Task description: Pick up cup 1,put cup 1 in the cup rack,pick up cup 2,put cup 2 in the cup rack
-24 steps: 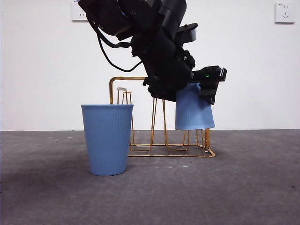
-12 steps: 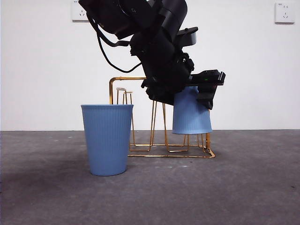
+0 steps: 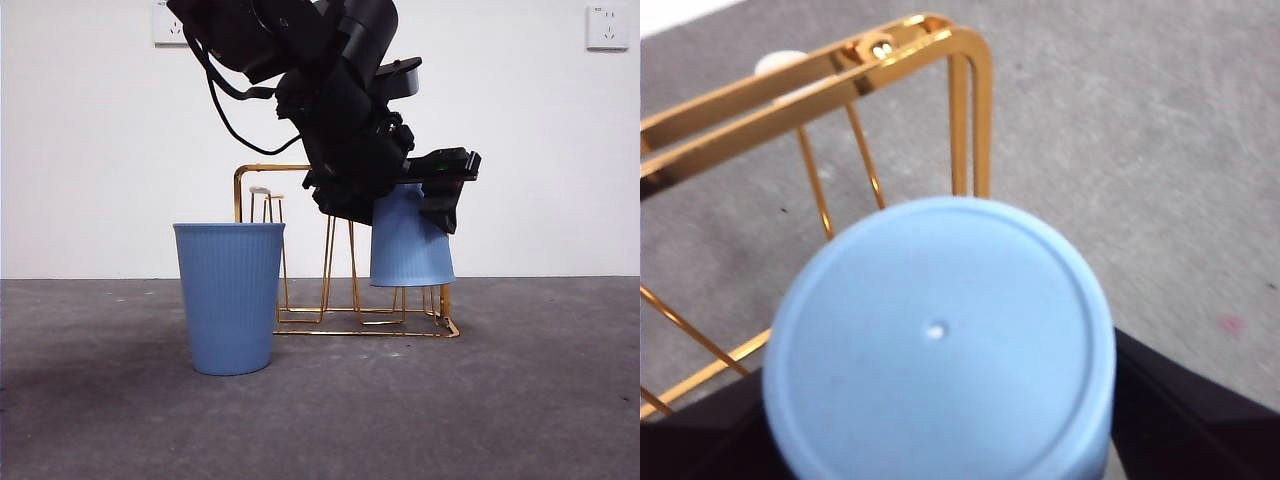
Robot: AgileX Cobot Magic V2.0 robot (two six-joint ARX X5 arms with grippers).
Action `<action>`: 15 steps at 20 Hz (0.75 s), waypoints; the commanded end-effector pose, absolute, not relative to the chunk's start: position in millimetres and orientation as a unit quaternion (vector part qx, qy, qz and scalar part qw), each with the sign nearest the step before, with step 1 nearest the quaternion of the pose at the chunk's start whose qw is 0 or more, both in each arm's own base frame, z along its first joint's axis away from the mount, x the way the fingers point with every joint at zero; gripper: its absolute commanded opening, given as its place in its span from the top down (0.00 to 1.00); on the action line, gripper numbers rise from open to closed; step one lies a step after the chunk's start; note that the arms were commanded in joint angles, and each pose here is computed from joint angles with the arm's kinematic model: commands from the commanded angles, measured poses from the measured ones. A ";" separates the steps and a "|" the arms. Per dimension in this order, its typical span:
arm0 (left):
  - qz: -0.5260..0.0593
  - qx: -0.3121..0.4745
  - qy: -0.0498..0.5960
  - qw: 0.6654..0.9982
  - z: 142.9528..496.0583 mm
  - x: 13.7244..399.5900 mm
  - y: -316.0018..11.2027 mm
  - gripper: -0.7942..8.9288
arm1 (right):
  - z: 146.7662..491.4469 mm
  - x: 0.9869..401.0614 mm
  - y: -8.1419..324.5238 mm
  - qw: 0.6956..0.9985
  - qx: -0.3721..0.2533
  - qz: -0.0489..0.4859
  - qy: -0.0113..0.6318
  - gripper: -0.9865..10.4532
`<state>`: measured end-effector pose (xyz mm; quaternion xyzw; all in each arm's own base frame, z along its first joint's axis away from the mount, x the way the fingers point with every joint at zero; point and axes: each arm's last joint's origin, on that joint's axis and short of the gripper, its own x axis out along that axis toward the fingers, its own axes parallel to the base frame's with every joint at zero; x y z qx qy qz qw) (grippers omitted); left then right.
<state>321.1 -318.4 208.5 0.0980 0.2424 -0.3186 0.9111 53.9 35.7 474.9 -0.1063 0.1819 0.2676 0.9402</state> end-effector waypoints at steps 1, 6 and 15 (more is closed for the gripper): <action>-0.336 0.111 0.306 0.884 184.3 316.7 -320.7 0.42 | 474.1 55.0 36.3 0.940 -0.110 0.266 0.181 0.72; -0.336 0.112 0.307 0.884 196.0 319.8 -323.7 0.42 | 474.1 55.0 36.3 0.940 -0.110 0.266 0.181 0.72; -0.345 0.120 0.339 0.867 213.5 320.5 -326.3 0.42 | 474.2 55.0 36.3 0.940 -0.110 0.266 0.181 0.72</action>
